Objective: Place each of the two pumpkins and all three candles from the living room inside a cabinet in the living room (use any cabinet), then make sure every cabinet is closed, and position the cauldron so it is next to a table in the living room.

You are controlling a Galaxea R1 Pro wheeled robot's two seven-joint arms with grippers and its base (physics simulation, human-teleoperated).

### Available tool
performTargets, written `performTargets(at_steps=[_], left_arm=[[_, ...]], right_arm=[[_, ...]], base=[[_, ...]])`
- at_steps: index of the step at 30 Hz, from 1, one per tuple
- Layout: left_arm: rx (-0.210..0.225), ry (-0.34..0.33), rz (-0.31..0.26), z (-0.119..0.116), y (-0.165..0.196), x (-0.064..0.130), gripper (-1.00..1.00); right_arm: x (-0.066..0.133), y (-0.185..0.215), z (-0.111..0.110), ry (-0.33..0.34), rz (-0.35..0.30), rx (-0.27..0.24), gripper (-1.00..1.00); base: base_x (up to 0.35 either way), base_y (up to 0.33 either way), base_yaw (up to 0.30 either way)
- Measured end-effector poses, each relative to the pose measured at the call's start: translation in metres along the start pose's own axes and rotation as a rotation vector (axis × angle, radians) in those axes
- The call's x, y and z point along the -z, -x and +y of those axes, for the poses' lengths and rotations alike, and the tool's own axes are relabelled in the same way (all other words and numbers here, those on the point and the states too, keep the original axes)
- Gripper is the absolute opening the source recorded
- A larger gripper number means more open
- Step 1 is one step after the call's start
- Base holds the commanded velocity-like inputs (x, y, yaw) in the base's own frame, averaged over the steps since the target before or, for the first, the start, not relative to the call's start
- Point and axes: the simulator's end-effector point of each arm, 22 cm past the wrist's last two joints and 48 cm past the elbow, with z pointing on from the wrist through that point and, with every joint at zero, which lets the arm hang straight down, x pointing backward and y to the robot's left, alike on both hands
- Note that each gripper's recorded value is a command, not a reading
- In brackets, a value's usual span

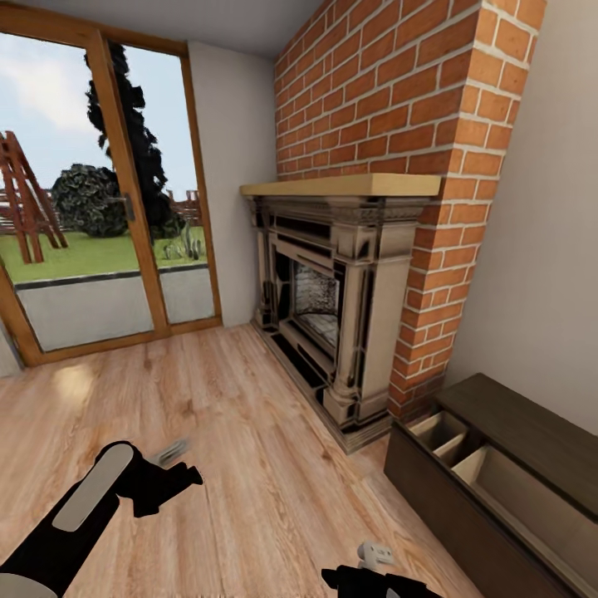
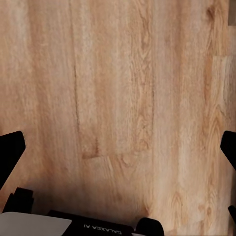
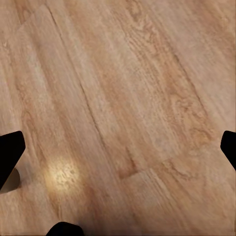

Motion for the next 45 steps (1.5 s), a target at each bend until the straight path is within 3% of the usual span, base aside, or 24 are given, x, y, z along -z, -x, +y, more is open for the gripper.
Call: performTargets(at_steps=[13,31,45], left_arm=[[-0.001,0.0,-0.001,0.0,0.0,0.0,1.0],[-0.008,-0.013,-0.018,-0.006,0.004,0.007,1.0],[-0.011,-0.017,-0.025,-0.007,0.005,0.011,1.0]], right_arm=[[0.0,0.001,0.0,-0.002,-0.005,0.002,1.0],[0.002,0.006,0.001,-0.003,-0.017,0.007,1.0],[0.004,0.009,0.002,0.0,-0.023,0.011,1.0]], base=[[-0.014,-0.015,0.119],[-0.003,0.0,0.246],[-0.124,0.016,0.253]])
